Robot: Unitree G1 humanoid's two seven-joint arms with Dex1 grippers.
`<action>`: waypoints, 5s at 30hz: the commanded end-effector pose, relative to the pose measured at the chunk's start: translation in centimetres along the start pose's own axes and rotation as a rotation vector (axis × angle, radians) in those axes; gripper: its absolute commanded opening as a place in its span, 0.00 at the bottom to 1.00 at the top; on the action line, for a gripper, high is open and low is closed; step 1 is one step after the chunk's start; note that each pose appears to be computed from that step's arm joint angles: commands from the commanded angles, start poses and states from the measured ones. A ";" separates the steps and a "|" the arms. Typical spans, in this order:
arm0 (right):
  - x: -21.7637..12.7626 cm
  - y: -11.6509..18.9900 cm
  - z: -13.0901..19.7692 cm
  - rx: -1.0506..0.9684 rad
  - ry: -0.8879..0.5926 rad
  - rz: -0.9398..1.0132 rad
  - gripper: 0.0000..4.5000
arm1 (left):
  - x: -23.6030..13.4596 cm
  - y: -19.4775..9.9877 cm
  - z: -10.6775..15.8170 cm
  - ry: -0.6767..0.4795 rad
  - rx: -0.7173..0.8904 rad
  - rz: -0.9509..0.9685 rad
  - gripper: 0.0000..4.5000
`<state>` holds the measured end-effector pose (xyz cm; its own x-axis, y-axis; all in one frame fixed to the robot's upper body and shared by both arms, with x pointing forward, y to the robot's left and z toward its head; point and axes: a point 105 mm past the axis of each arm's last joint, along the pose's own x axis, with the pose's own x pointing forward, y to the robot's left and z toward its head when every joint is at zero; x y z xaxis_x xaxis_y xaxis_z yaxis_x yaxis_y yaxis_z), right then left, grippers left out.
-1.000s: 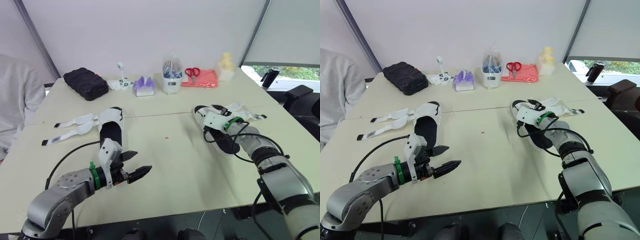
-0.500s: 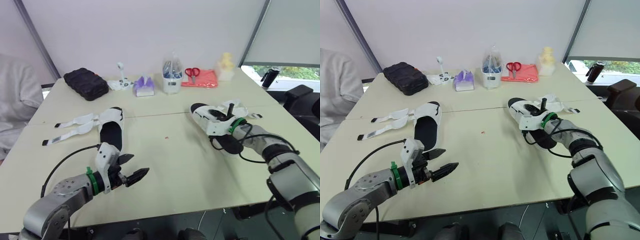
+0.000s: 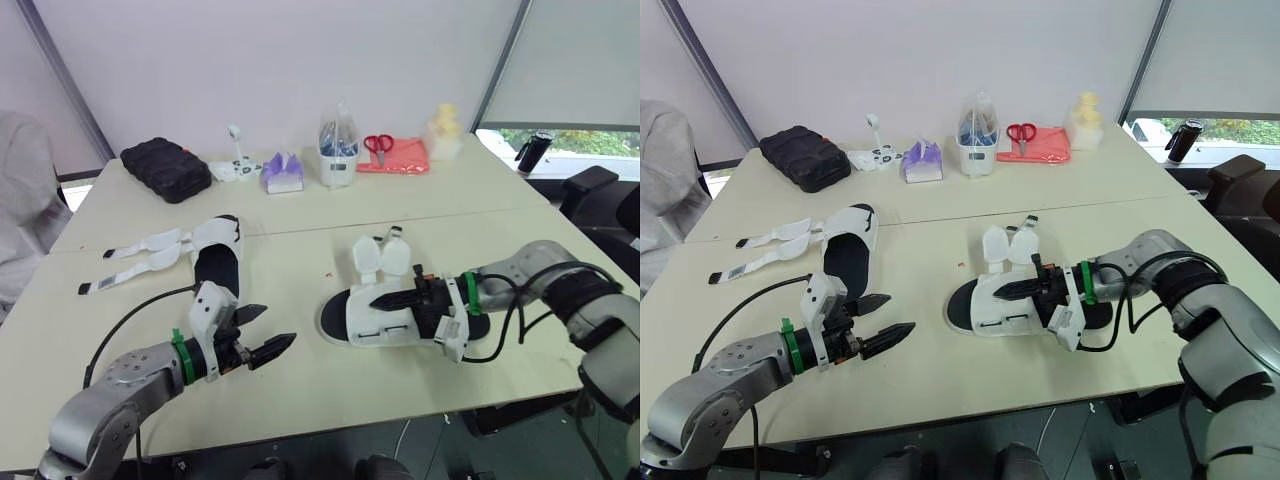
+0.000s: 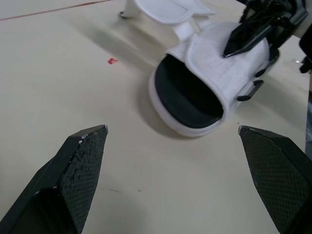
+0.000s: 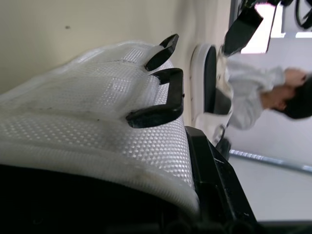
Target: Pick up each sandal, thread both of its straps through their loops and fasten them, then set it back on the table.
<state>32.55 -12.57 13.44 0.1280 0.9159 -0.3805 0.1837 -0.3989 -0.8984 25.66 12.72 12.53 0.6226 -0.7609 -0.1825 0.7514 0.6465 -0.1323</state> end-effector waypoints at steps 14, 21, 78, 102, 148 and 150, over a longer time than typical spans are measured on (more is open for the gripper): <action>2.6 -1.4 0.0 0.025 -0.084 -0.094 0.53 | 0.0 -0.4 0.7 -0.024 0.036 -0.018 1.00; -0.6 -1.5 -2.3 0.030 0.104 -0.104 0.99 | 2.0 0.9 0.7 -0.001 0.105 -0.068 1.00; -1.1 -0.4 -12.6 2.910 0.416 -1.221 1.00 | 9.0 -0.4 -0.9 0.132 0.442 -0.278 0.01; -1.1 -3.2 -15.0 2.708 0.212 -1.304 0.00 | 9.0 -0.5 -0.5 0.105 0.418 -0.259 0.00; -10.8 1.2 0.4 0.595 0.624 -0.434 0.99 | 10.1 -0.8 -1.1 0.093 0.386 -0.306 0.00; -12.3 1.8 0.1 0.661 0.753 -0.590 0.99 | 10.2 -1.3 -1.6 0.105 0.394 -0.316 0.00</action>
<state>30.85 -23.05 14.72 0.7116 0.7023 0.0217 -0.2145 0.2465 -0.9451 31.16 4.73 9.15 0.3527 -0.8879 -0.2953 0.9348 0.3204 0.1532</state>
